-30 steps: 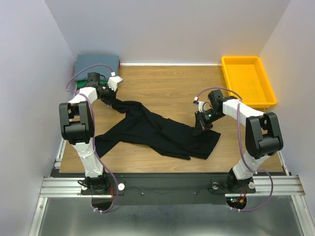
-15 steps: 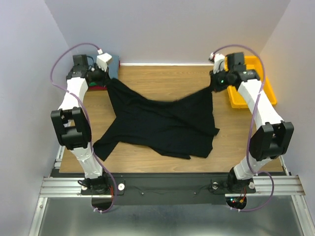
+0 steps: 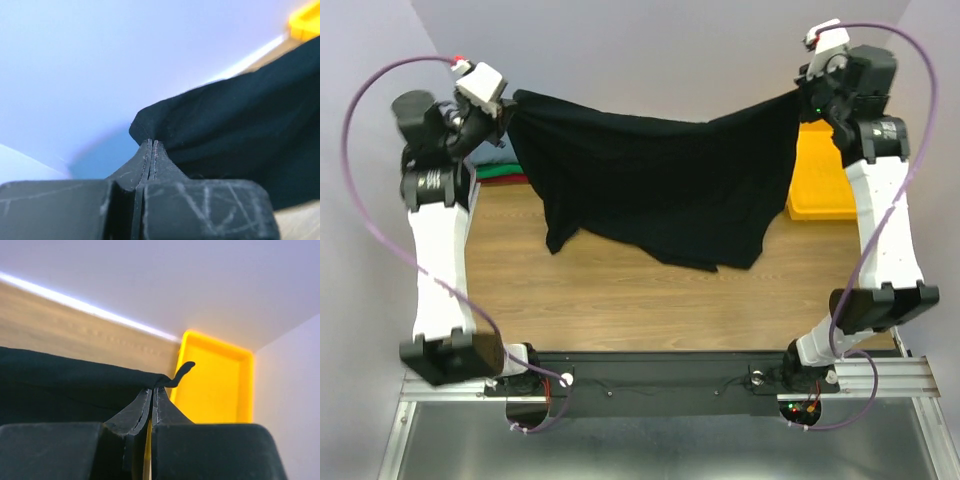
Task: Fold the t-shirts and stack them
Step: Flatten the tshirt out
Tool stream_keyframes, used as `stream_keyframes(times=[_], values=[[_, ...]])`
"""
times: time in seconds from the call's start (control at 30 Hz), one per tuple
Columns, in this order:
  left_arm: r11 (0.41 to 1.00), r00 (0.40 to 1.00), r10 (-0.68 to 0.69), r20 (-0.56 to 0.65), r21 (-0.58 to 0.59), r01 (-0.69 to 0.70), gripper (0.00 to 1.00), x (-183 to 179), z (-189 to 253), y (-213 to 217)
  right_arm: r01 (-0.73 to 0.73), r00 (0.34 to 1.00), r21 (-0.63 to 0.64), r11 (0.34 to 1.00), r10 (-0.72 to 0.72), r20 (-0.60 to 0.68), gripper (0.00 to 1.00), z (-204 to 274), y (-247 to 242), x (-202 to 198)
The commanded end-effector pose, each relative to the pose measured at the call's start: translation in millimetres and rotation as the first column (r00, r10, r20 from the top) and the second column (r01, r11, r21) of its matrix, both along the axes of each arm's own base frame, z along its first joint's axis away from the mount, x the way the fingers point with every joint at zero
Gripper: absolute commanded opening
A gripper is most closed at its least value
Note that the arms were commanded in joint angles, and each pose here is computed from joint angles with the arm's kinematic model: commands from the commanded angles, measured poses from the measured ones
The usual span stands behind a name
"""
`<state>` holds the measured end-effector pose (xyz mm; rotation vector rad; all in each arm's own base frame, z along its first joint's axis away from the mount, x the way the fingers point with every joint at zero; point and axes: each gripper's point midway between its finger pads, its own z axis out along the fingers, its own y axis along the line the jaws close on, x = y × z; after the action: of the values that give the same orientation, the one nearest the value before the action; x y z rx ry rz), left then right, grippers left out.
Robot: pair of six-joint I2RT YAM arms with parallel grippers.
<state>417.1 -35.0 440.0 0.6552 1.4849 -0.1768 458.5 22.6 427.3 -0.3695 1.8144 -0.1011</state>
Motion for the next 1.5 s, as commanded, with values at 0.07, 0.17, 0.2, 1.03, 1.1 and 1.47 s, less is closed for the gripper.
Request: stream_keyframes(times=[0.07,0.17,0.2,1.03,1.1,1.47], values=[[1.000,0.917,0.015,0.400,-0.027,-0.005,0.00,-106.2,118.1,-16.1,0.074,0.890,0.018,0.997,-0.075,0.450,0.01,167.4,-19.3,-96.3],[0.999,0.853,0.038,0.521,-0.045,-0.018,0.00,-158.4,150.5,-20.7,0.104,0.823,0.040,0.994,-0.108,0.557,0.00,208.6,-27.6,-149.8],[0.999,0.825,0.041,0.564,-0.053,-0.014,0.00,-183.3,162.4,-24.3,0.106,0.791,0.046,0.993,-0.112,0.602,0.01,224.6,-29.3,-175.6],[0.990,0.936,0.103,0.337,-0.129,-0.062,0.00,-124.3,52.0,-9.0,-0.062,0.882,-0.097,0.993,0.100,0.461,0.01,124.1,6.8,-53.4],[0.989,0.968,0.097,0.231,-0.129,-0.069,0.00,-92.2,0.0,-5.2,-0.117,0.922,-0.090,0.989,0.142,0.361,0.01,71.0,17.0,-23.9],[0.998,0.997,0.033,-0.075,-0.047,-0.036,0.00,43.3,-181.5,-1.9,-0.182,0.979,-0.100,0.978,0.190,0.072,0.01,-123.7,44.1,105.7]])
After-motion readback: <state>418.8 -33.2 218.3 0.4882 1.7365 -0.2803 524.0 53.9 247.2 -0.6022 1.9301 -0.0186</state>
